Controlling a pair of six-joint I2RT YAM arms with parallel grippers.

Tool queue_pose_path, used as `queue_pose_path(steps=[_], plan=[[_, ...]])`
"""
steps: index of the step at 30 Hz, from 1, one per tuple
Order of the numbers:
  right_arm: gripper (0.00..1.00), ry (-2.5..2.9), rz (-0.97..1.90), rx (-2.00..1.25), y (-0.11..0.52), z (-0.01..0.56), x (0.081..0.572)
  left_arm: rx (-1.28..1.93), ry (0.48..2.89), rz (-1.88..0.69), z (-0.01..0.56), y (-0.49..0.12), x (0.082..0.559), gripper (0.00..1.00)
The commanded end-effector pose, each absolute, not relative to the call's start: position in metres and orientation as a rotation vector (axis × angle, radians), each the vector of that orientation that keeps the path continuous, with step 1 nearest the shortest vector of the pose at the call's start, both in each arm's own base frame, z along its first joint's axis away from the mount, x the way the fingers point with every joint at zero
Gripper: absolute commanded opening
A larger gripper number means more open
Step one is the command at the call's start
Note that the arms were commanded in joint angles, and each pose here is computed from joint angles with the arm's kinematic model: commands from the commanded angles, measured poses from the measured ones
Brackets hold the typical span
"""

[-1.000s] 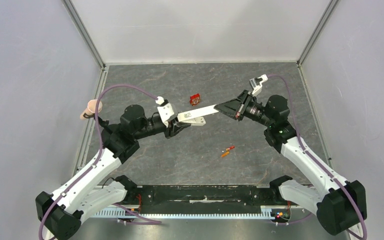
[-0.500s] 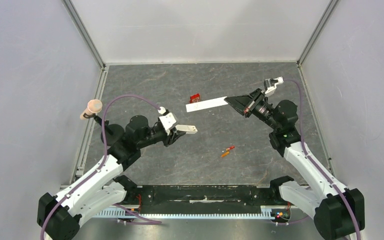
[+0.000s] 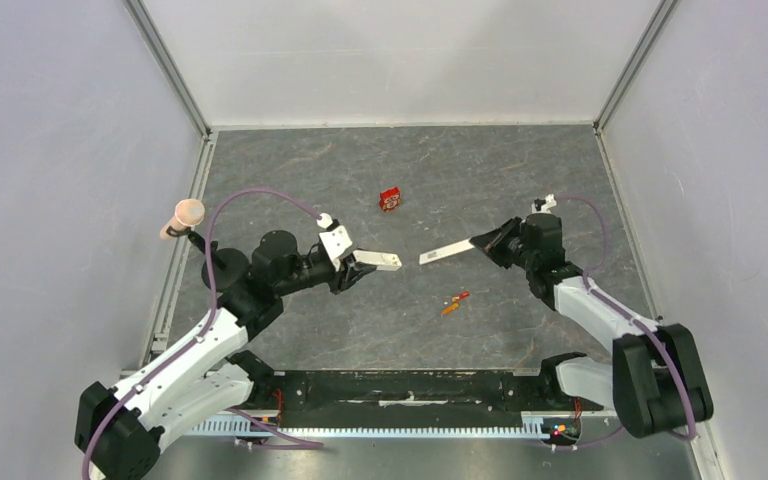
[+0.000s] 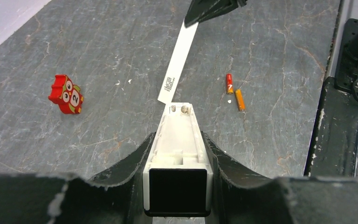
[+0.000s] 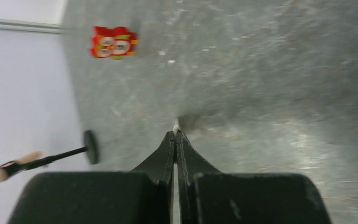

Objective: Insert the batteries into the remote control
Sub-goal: Place the battery cover at the center of the board.

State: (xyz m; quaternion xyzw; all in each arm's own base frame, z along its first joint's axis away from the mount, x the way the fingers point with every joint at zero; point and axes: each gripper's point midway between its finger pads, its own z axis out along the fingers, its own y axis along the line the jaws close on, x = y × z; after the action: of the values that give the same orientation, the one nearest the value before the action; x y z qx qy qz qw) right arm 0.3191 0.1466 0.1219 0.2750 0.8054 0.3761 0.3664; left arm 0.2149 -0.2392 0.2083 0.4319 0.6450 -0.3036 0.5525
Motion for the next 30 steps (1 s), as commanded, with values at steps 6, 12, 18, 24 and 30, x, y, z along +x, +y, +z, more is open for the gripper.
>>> queue_pose_path(steps=[6, 12, 18, 24, 30], plan=[[0.40, 2.240, 0.576, 0.566, 0.109, 0.068, 0.322, 1.032, 1.385, -0.795, 0.254, -0.253, 0.211, 0.02], [0.87, 2.208, 0.492, 0.437, 0.100, 0.102, 0.330, 1.062, 1.345, -0.830, 0.270, -0.258, 0.205, 0.02], [0.91, 1.962, 1.134, -0.014, 0.188, 0.209, 0.309, 1.076, 1.271, -0.968, 0.309, -0.267, 0.185, 0.02], [0.98, 1.658, 1.501, -0.181, 0.217, 0.310, 0.261, 1.028, 1.234, -1.170, 0.371, -0.275, 0.164, 0.02], [0.98, 1.490, 1.784, -0.240, 0.236, 0.368, 0.221, 1.027, 1.117, -1.229, 0.401, -0.278, 0.153, 0.02]])
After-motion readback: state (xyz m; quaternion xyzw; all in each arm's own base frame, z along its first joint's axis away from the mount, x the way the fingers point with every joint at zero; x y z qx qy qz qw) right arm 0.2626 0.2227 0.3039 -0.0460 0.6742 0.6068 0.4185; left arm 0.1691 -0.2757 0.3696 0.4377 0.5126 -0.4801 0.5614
